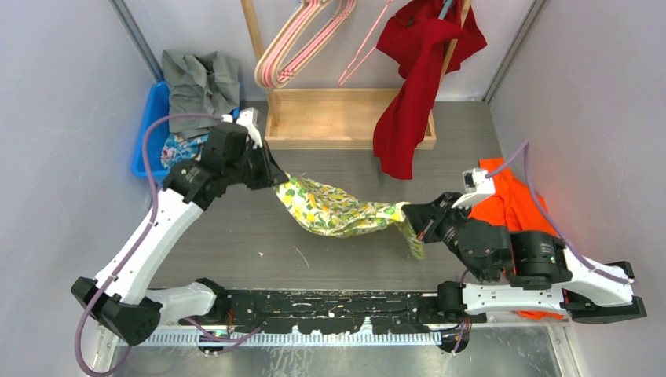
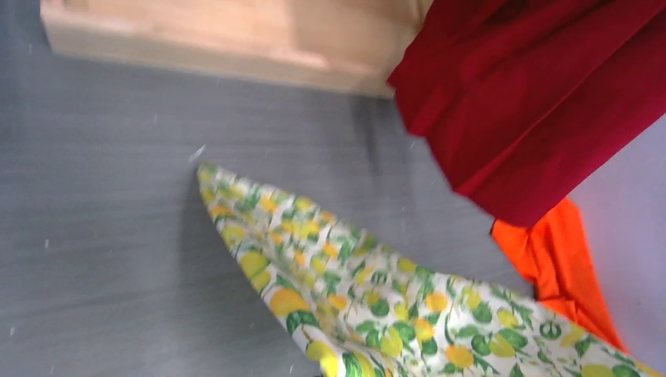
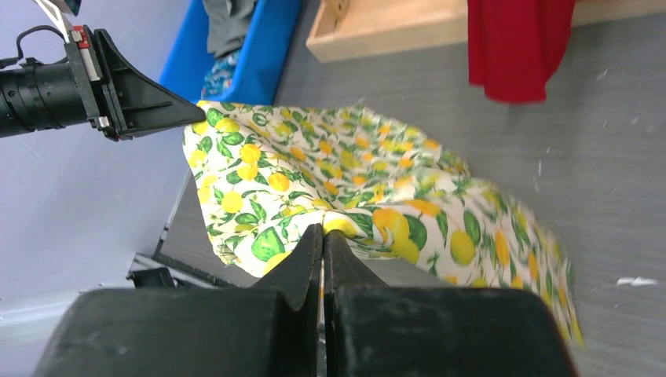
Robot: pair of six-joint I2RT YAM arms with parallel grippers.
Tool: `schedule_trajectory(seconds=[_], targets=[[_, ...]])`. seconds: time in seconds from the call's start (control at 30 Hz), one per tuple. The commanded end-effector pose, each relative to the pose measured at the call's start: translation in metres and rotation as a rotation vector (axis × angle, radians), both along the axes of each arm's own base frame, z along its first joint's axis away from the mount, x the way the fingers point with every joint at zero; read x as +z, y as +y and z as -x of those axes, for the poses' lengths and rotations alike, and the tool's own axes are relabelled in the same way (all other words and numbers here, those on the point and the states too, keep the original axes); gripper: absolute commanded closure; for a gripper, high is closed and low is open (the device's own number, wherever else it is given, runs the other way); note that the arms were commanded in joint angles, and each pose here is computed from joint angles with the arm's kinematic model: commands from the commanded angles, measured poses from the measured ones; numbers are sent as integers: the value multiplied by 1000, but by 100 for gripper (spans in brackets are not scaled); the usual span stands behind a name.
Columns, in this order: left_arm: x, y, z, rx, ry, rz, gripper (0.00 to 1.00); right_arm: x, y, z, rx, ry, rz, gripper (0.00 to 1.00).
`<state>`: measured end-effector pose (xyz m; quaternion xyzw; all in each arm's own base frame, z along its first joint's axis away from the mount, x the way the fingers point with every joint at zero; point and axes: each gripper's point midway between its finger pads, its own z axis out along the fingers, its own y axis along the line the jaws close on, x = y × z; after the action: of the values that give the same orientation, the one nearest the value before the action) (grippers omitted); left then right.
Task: Place the skirt on the hanger
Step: Flatten out the skirt at the center of the board.
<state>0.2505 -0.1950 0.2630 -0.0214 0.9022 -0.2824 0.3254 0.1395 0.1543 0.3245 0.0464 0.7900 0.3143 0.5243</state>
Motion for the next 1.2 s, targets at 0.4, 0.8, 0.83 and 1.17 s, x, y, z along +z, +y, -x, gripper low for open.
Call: schedule_trajectory(seconds=[0.4, 0.8, 0.83, 1.17], targets=[[99, -8, -65, -12, -100, 66, 100, 99, -71, -33, -259, -262, 155, 99], [100, 2, -88, 26, -108, 86, 100, 77, -5, -84, -227, -229, 350, 99], [100, 4, -91, 30, -109, 92, 100, 71, 0, -97, -203, -199, 324, 99], [122, 25, -140, 72, -154, 164, 100, 79, -6, -208, -153, -114, 205, 99]])
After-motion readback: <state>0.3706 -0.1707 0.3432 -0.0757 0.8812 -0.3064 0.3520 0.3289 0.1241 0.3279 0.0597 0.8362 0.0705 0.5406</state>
